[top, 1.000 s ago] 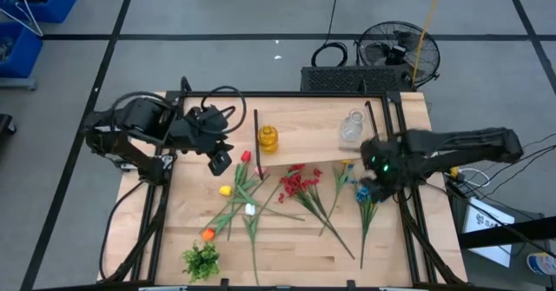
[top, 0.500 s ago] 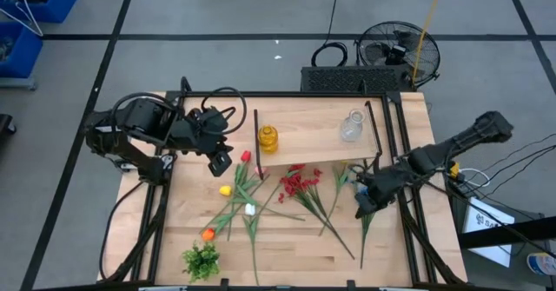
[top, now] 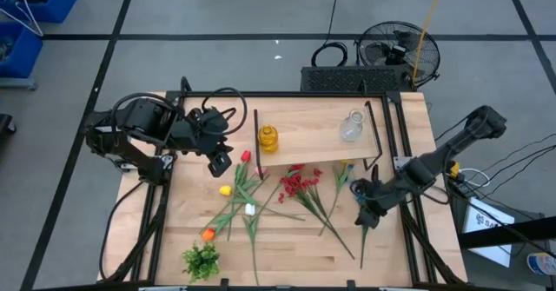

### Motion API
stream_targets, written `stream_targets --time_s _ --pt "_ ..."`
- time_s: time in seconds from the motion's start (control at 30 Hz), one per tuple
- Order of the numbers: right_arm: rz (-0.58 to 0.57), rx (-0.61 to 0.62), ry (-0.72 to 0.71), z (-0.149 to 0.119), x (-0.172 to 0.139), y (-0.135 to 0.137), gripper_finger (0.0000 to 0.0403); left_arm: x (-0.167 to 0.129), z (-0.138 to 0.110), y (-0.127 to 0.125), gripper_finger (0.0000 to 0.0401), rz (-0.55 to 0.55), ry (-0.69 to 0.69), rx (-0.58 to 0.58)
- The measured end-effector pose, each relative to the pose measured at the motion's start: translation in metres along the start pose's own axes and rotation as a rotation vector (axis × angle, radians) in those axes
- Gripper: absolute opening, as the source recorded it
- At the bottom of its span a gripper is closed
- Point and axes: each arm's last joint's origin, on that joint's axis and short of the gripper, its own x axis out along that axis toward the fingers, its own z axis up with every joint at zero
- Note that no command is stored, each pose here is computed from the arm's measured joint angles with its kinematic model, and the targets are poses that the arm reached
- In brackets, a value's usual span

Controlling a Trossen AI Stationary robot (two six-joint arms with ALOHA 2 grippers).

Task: Pick and place flowers into a vace then onto a shelf
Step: Put the blue flowers into the transparent vase

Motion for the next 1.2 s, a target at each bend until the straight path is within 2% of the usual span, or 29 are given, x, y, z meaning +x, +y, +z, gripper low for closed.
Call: stream_targets --time_s 0.2,0.3,0.43,0.57,0.67,0.77,0.93,1.03,1.2 --pt "-0.049 -0.069 0.033 -0.007 0.010 -0.001 0.0117 0.000 0.000 0.000 0.0161 0.000 0.000 0.006" --pt "-0.128 -0.081 0.064 -0.011 0.009 -0.008 0.0108 0.000 0.000 0.000 0.0161 0.000 0.000 0.006" --pt "-0.270 -0.015 0.088 -0.016 0.002 -0.023 0.0092 0.000 0.000 0.000 0.0161 0.000 0.000 0.006" --pt "-0.356 0.084 0.063 -0.019 -0.001 -0.030 0.0087 0.000 0.000 0.000 0.0161 0.000 0.000 0.000" --pt "-0.379 0.092 0.016 -0.019 0.005 -0.030 0.0092 0.000 0.000 0.000 0.0161 0.007 -0.006 -0.006" --pt "-0.453 0.089 -0.038 -0.018 0.009 -0.034 0.0101 0.000 0.001 0.001 0.0161 0.022 -0.019 -0.004" --pt "-0.600 0.218 -0.104 -0.016 0.016 -0.045 0.0120 0.000 0.001 0.001 0.0161 0.040 -0.034 -0.004" --pt "-0.610 0.278 -0.121 -0.017 0.027 -0.053 0.0132 0.000 0.001 0.001 0.0161 0.040 -0.035 -0.008" --pt "-0.543 0.398 -0.158 -0.017 0.046 -0.073 0.0145 0.000 0.001 0.001 0.0161 0.040 -0.035 -0.007"
